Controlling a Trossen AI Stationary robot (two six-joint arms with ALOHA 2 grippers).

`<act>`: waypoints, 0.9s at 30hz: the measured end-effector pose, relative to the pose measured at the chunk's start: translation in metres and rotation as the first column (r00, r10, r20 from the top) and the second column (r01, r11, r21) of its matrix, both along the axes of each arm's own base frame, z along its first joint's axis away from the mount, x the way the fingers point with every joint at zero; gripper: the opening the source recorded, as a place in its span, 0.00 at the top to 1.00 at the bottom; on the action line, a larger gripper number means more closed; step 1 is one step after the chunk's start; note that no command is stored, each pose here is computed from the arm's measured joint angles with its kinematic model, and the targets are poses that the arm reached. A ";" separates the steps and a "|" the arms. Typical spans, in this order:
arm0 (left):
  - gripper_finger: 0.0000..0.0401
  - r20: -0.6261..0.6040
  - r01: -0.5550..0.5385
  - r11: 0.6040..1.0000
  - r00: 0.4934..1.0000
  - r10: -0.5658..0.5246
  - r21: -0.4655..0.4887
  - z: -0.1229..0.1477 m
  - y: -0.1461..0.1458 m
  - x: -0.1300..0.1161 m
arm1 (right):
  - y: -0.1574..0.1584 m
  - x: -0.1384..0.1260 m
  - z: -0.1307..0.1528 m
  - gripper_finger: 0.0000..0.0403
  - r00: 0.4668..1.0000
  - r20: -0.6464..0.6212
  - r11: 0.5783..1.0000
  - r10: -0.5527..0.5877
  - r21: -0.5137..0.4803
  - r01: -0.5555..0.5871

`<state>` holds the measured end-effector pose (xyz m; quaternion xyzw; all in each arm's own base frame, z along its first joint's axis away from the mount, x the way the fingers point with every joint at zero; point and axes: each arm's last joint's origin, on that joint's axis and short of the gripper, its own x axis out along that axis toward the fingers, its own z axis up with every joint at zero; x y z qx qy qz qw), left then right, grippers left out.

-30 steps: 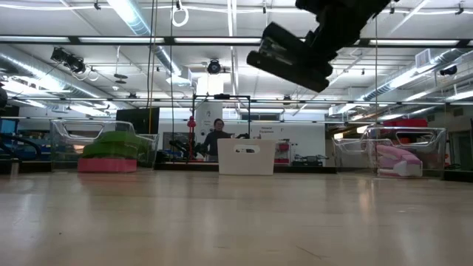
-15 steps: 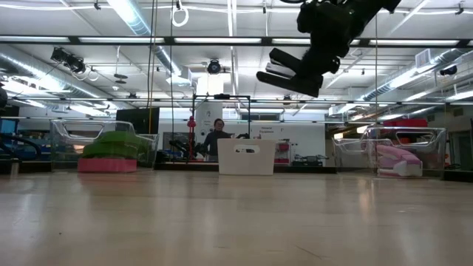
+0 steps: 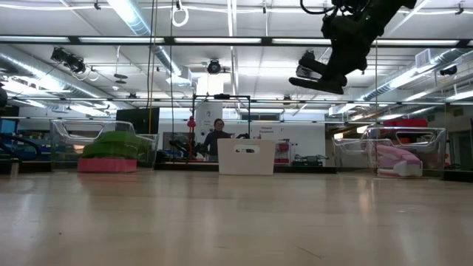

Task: Pick and place Stapler, Stapler remover, tape
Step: Put the black stapler into the right transparent bin

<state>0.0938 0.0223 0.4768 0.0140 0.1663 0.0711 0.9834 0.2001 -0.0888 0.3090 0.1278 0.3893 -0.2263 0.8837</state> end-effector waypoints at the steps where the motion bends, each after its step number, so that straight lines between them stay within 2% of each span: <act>1: 0.93 0.000 0.000 1.000 1.000 0.000 0.000 0.000 0.000 0.000 | -0.002 -0.003 0.001 0.72 1.000 -0.003 1.000 -0.015 0.002 0.015; 9: 0.93 0.000 0.000 1.000 1.000 0.000 0.000 0.000 0.000 0.000 | -0.019 -0.027 0.005 0.72 0.988 -0.015 0.988 -0.155 0.020 0.156; 13: 0.93 0.000 0.000 1.000 1.000 0.000 0.000 0.000 0.000 0.000 | -0.030 -0.037 0.003 0.72 0.961 -0.031 0.960 -0.273 0.048 0.275; 21: 0.93 0.000 0.000 1.000 1.000 0.000 0.000 0.000 0.000 0.000 | -0.040 -0.054 -0.003 0.72 0.836 -0.118 0.838 -0.537 0.037 0.544; 24: 0.93 0.000 0.000 1.000 1.000 0.000 0.000 0.000 0.000 0.000 | -0.042 -0.057 -0.006 0.72 0.779 -0.137 0.781 -0.612 0.047 0.622; 27: 0.93 0.000 0.000 1.000 1.000 0.000 0.000 0.000 0.000 0.000 | -0.045 -0.057 -0.009 0.72 0.704 -0.142 0.703 -0.696 0.060 0.708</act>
